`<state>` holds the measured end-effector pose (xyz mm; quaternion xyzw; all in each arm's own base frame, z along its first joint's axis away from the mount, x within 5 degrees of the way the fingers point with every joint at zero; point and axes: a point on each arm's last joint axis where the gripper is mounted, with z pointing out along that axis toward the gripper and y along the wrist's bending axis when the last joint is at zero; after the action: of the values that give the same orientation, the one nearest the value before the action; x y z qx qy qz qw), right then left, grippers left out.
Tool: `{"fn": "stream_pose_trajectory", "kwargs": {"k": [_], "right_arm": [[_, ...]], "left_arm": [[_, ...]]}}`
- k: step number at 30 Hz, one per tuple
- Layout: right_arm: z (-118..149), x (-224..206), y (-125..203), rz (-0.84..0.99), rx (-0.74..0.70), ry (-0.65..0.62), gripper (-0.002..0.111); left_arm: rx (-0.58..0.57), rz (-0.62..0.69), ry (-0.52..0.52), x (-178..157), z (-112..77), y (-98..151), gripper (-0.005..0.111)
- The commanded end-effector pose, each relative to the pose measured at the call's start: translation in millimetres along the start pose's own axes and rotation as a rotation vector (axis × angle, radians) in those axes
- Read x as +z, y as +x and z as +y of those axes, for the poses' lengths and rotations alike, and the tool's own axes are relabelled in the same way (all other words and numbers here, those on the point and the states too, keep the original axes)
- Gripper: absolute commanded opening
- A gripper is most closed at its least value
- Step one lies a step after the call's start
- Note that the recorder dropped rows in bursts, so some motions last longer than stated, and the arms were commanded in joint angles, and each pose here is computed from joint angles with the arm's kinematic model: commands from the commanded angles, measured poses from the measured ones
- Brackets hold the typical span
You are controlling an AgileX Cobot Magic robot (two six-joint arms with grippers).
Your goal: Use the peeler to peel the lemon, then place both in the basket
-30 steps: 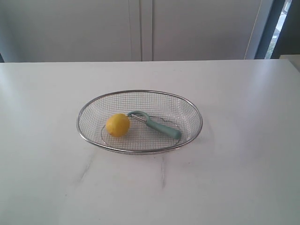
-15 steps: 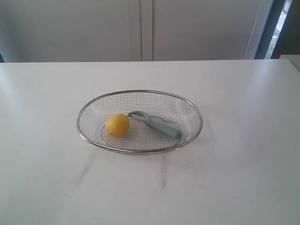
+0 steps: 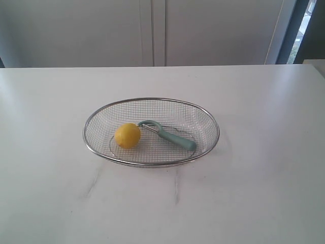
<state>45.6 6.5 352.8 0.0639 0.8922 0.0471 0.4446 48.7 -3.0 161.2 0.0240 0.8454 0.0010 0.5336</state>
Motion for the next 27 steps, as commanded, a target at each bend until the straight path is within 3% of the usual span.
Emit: {"fn": "stream_pose_trajectory", "kwargs": {"k": [1, 15, 23, 27], "right_arm": [[0, -2, 4, -0.023, 0.001, 0.005, 0.000], [-2, -20, 13, -0.146, -0.030, 0.040, 0.000], [-9, 0, 12, -0.405, -0.047, 0.070, 0.000], [-13, 14, 20, -0.451, -0.051, 0.078, 0.000]], "left_arm": [[-0.012, 0.004, 0.000, 1, -0.2, 2, 0.000], [-0.012, 0.004, 0.000, 1, -0.2, 2, 0.000], [-0.012, 0.004, 0.000, 1, -0.2, 2, 0.000], [-0.012, 0.004, 0.000, 1, -0.2, 2, 0.000]]}}
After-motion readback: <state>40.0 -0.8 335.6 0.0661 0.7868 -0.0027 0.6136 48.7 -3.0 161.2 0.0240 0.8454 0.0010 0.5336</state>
